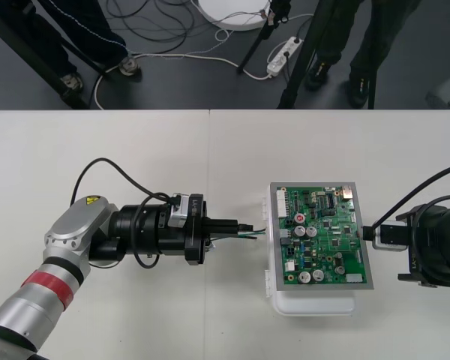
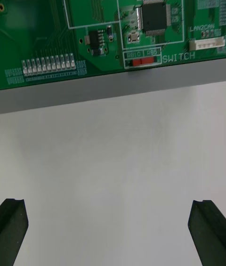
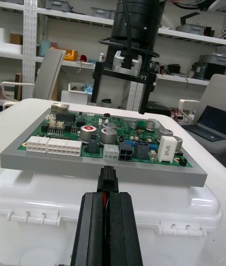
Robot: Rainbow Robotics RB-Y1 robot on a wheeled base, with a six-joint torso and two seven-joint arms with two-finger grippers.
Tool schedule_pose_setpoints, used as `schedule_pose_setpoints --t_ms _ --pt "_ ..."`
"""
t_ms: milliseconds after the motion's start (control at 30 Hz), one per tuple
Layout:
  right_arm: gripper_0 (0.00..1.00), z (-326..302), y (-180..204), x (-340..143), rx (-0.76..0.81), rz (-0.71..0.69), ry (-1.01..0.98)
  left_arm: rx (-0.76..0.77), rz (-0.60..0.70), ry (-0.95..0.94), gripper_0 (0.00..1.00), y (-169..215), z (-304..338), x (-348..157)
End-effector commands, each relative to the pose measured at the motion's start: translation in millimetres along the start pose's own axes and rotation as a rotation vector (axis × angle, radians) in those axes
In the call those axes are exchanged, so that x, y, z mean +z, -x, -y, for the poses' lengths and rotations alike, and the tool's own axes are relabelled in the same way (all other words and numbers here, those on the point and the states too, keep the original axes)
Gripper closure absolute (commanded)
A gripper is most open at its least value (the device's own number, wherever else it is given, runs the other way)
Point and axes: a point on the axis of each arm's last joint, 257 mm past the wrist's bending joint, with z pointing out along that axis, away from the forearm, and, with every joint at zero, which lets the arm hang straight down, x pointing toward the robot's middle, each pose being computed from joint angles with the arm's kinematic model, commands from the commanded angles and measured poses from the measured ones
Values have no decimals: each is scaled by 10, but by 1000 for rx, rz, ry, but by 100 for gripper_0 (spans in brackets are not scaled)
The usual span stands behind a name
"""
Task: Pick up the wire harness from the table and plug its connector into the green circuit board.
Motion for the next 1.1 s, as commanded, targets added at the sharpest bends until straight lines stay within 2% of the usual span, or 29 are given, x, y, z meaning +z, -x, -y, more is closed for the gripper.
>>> schedule_pose_setpoints --t_ms 33,400,1100 --pt "0 70 132 -30 21 -9 -2 102 33 -35 100 144 -15 265" --pt "0 244 229 180 -24 -41 -29 85 34 -29 100 111 3 372" --pt "0 280 463 291 -127 5 -21 48 28 -17 100 27 51 568"
